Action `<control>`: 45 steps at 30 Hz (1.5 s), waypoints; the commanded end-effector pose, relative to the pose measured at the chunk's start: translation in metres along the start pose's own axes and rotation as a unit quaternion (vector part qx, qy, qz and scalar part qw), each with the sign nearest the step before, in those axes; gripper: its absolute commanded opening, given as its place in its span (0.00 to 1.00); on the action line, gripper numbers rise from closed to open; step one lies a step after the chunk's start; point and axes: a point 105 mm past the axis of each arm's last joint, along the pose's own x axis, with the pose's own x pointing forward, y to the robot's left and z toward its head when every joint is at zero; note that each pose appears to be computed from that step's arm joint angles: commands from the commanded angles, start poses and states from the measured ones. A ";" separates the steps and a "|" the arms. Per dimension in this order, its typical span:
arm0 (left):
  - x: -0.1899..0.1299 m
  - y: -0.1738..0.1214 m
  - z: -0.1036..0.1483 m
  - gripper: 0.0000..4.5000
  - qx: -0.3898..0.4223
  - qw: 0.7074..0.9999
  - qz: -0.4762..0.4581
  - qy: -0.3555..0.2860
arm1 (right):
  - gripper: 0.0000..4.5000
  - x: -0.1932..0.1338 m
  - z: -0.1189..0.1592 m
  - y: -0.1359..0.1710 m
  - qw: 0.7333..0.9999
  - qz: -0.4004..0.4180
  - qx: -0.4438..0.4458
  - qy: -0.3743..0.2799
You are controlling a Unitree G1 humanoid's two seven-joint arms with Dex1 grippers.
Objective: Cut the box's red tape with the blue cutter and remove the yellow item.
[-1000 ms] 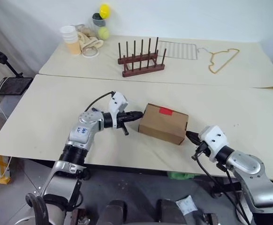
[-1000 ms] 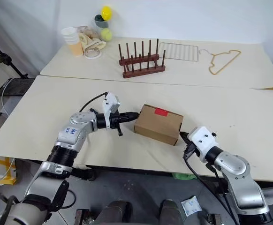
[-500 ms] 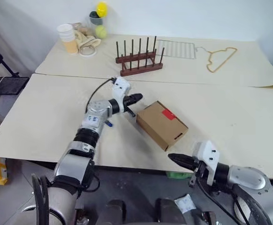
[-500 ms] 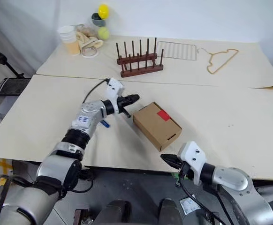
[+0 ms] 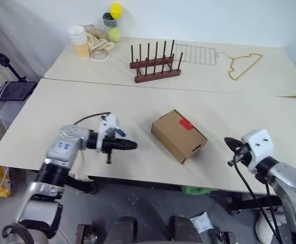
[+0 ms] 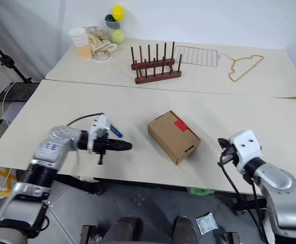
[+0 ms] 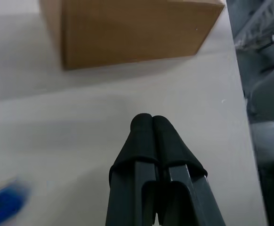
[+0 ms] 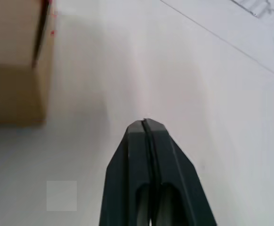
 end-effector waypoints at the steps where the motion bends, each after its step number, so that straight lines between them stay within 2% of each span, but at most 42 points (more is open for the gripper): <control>1: 0.024 0.015 0.010 0.00 0.013 0.998 0.060 -0.002 | 0.00 0.016 -0.002 0.000 1.000 0.015 -0.007 -0.020; 5: 0.043 0.024 0.026 0.00 0.012 0.996 0.082 -0.029 | 0.00 0.028 -0.001 0.007 0.997 0.065 -0.005 -0.040; 9: 0.046 0.036 0.037 0.00 0.012 0.993 0.108 -0.040 | 0.00 0.029 -0.001 0.009 0.995 0.093 -0.017 -0.035; 13: 0.039 0.048 0.046 0.00 0.014 0.991 0.121 -0.048 | 0.00 0.012 0.007 0.035 0.984 0.173 0.000 -0.046; 18: 0.043 0.054 0.052 0.00 0.012 0.990 0.125 -0.060 | 0.00 0.002 0.011 0.061 0.976 0.211 0.009 -0.047; 24: 0.050 0.055 0.054 0.00 0.014 0.990 0.123 -0.064 | 0.00 0.001 0.017 0.079 0.974 0.219 0.020 -0.052; 27: 0.050 0.051 0.051 0.00 0.013 0.993 0.105 -0.058 | 0.00 -0.001 0.008 0.073 0.981 0.192 0.006 -0.026; 30: 0.046 0.037 0.041 0.00 0.007 0.998 0.053 -0.036 | 0.00 0.000 0.006 0.052 0.991 0.136 -0.008 -0.012; 34: 0.047 0.015 0.031 0.00 -0.010 1.000 -0.004 -0.021 | 0.00 0.017 0.021 0.040 0.993 0.110 -0.032 -0.040; 37: 0.052 0.004 0.028 0.00 -0.020 0.999 -0.023 -0.019 | 0.00 0.030 0.032 0.040 0.990 0.118 -0.038 -0.062; 45: 0.064 -0.001 0.032 0.00 -0.022 0.999 -0.016 -0.032 | 0.00 0.062 0.046 0.055 0.978 0.183 -0.053 -0.085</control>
